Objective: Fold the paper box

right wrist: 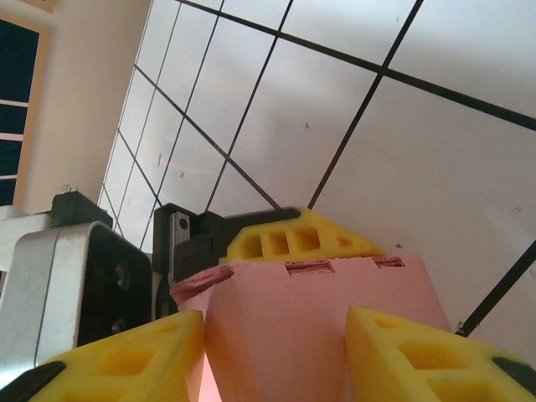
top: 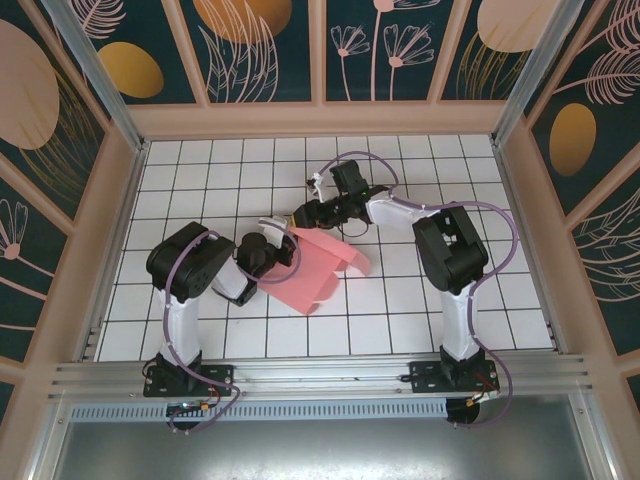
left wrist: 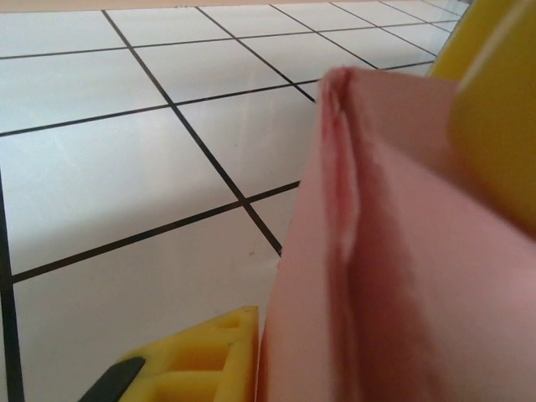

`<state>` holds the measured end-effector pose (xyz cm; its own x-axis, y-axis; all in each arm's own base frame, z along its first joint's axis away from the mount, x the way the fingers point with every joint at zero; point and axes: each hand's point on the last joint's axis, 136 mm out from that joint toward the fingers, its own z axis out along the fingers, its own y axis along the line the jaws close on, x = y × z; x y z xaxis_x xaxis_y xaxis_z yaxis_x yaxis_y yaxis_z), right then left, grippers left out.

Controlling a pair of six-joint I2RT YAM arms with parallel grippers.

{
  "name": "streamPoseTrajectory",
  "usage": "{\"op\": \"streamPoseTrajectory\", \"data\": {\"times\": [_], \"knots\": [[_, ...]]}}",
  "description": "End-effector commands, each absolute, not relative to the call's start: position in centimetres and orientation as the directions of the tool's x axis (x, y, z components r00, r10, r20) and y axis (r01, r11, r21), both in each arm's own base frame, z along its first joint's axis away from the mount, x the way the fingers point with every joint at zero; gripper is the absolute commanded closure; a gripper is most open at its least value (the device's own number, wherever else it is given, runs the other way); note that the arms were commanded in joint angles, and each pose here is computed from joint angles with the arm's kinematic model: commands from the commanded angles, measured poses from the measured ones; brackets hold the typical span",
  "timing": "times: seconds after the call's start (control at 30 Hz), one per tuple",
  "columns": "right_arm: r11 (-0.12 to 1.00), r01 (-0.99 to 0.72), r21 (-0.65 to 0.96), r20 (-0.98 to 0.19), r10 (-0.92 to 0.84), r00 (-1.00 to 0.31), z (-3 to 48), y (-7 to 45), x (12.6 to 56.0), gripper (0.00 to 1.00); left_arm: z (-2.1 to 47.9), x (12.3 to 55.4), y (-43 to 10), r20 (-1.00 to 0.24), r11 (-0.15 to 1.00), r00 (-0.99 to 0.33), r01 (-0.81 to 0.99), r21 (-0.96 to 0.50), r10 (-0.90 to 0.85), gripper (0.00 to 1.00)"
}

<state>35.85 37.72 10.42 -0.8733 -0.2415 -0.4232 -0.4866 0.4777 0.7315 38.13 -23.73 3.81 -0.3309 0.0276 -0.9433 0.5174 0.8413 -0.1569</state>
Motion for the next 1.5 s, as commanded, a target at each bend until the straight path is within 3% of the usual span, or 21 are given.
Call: {"op": "streamPoseTrajectory", "data": {"times": [0.0,0.2,0.27,0.33,0.4,0.47,0.63,0.7,0.77,1.03,1.2,1.3,1.47], "knots": [[0.497,-0.442,0.747,-0.357,-0.261,-0.897,8.8,37.4,34.3,0.53,4.9,38.8,-24.0,-0.948,0.845,-0.318,0.508,-0.165,0.006,1.00],[0.498,-0.443,0.745,-0.365,-0.251,-0.896,9.2,37.2,34.7,0.53,4.9,38.8,-23.7,-0.948,0.854,-0.319,0.494,-0.164,0.003,1.00],[0.494,-0.447,0.746,-0.371,-0.249,-0.895,9.4,37.3,34.7,0.53,5.0,38.8,-23.6,-0.947,0.856,-0.320,0.491,-0.163,0.003,0.88],[0.492,-0.451,0.745,-0.376,-0.248,-0.893,9.6,37.3,34.8,0.52,4.9,38.8,-23.6,-0.947,0.857,-0.321,0.490,-0.161,0.006,0.84],[0.497,-0.453,0.740,-0.383,-0.242,-0.892,9.8,37.1,34.9,0.52,5.0,38.7,-23.7,-0.947,0.854,-0.322,0.495,-0.161,0.008,0.89],[0.498,-0.455,0.738,-0.391,-0.235,-0.890,10.0,37.0,35.1,0.52,5.1,38.7,-23.8,-0.946,0.850,-0.324,0.501,-0.164,0.009,1.00],[0.517,-0.454,0.726,-0.415,-0.197,-0.888,10.8,36.2,36.0,0.50,5.3,38.6,-23.8,-0.947,0.848,-0.322,0.506,-0.159,0.014,1.00],[0.522,-0.450,0.724,-0.424,-0.179,-0.888,11.3,35.8,36.4,0.49,5.3,38.6,-23.8,-0.946,0.851,-0.324,0.502,-0.155,0.019,0.74],[0.525,-0.449,0.724,-0.422,-0.178,-0.889,11.2,35.8,36.5,0.49,5.3,38.7,-23.7,-0.946,0.853,-0.323,0.499,-0.151,0.022,0.66],[0.545,-0.434,0.717,-0.401,-0.187,-0.897,9.8,35.6,36.4,0.48,6.2,38.6,-23.2,-0.952,0.862,-0.307,0.481,-0.163,-0.009,0.65],[0.548,-0.432,0.717,-0.398,-0.187,-0.898,9.7,35.6,36.4,0.49,7.3,38.5,-23.4,-0.955,0.855,-0.294,0.487,-0.181,-0.035,0.53],[0.547,-0.433,0.717,-0.398,-0.189,-0.898,9.8,35.6,36.3,0.49,7.4,38.6,-23.3,-0.956,0.859,-0.290,0.482,-0.174,-0.031,0.59],[0.544,-0.434,0.718,-0.400,-0.188,-0.897,9.8,35.6,36.3,0.49,6.6,38.7,-23.5,-0.950,0.856,-0.311,0.484,-0.182,-0.026,0.85]]}}
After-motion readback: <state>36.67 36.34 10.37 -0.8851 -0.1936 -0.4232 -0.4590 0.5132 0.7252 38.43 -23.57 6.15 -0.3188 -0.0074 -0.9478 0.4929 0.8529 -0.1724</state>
